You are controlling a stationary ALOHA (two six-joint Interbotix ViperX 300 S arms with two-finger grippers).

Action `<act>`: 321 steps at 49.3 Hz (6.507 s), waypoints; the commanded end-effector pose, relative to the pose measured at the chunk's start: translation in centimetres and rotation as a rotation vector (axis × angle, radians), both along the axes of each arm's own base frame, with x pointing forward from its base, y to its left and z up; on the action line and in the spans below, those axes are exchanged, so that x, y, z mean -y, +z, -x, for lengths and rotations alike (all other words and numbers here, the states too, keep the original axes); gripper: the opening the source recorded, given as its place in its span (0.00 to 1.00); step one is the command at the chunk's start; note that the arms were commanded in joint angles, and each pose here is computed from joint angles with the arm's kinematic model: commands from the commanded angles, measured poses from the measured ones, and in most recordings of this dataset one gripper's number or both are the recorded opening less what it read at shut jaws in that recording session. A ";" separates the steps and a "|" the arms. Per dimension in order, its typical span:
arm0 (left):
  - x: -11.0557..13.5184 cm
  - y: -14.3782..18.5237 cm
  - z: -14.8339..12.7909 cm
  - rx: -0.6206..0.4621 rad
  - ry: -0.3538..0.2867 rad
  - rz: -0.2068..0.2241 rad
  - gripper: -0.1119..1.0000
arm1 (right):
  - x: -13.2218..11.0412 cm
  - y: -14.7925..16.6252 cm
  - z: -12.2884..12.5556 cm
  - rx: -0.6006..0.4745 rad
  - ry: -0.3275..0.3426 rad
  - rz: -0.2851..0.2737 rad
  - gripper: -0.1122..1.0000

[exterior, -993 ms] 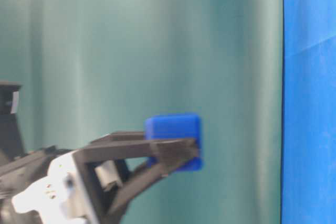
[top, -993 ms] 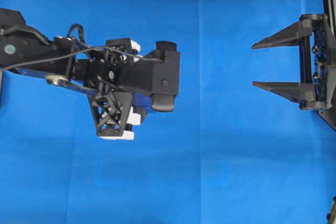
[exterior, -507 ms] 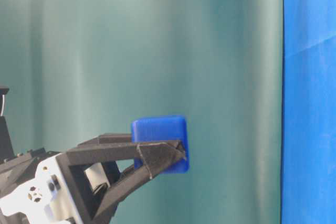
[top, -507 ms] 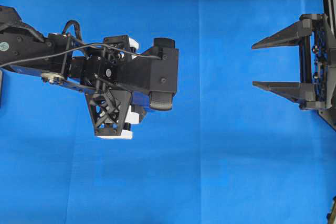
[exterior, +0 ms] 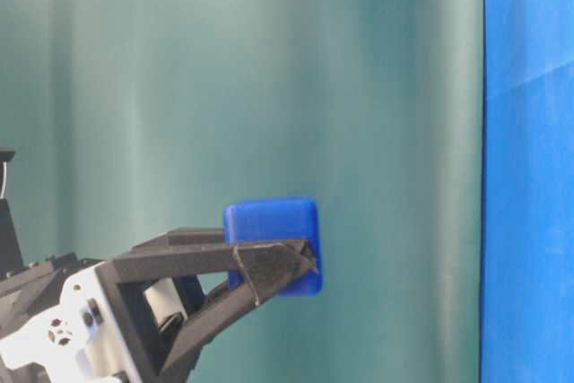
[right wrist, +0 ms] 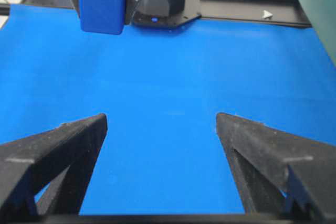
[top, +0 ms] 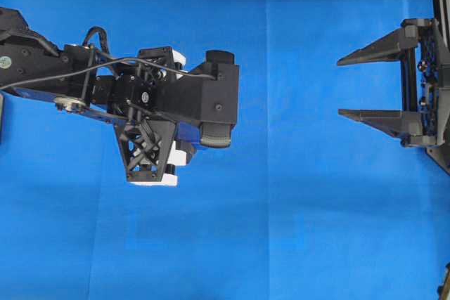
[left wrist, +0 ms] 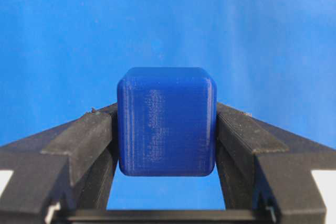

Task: Handover the blue block to the right arm after grasping it with the left arm, then place it in the designated position.
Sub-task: 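Lift the blue cube upward with the left gripper, then rotate the left gripper to present the cube toward the right arm, then move the open right gripper toward the cube held by the left gripper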

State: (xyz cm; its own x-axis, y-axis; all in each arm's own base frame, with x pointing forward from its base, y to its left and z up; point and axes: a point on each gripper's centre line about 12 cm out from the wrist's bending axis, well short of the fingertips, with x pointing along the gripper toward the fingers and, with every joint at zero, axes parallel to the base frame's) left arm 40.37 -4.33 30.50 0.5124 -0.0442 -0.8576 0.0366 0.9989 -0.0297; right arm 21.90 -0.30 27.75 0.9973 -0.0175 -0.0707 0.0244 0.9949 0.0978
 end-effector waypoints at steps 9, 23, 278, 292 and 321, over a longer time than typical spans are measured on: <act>0.1 2.0 0.4 0.055 -0.006 0.001 0.51 | 0.0 1.1 -0.3 0.029 -0.002 -0.003 0.98; 0.0 2.2 0.3 0.107 -0.007 0.005 0.51 | 0.0 1.1 -0.3 0.031 -0.002 -0.001 0.98; -1.5 4.7 4.7 0.825 -0.017 0.035 0.51 | -3.9 7.9 -12.7 0.131 0.278 1.391 0.95; -1.5 4.7 4.7 0.825 -0.016 0.036 0.51 | -4.2 8.2 -16.8 0.127 0.283 1.400 0.95; -1.3 4.7 4.7 0.825 -0.019 0.041 0.51 | -3.6 8.2 -19.4 0.085 0.266 1.406 0.95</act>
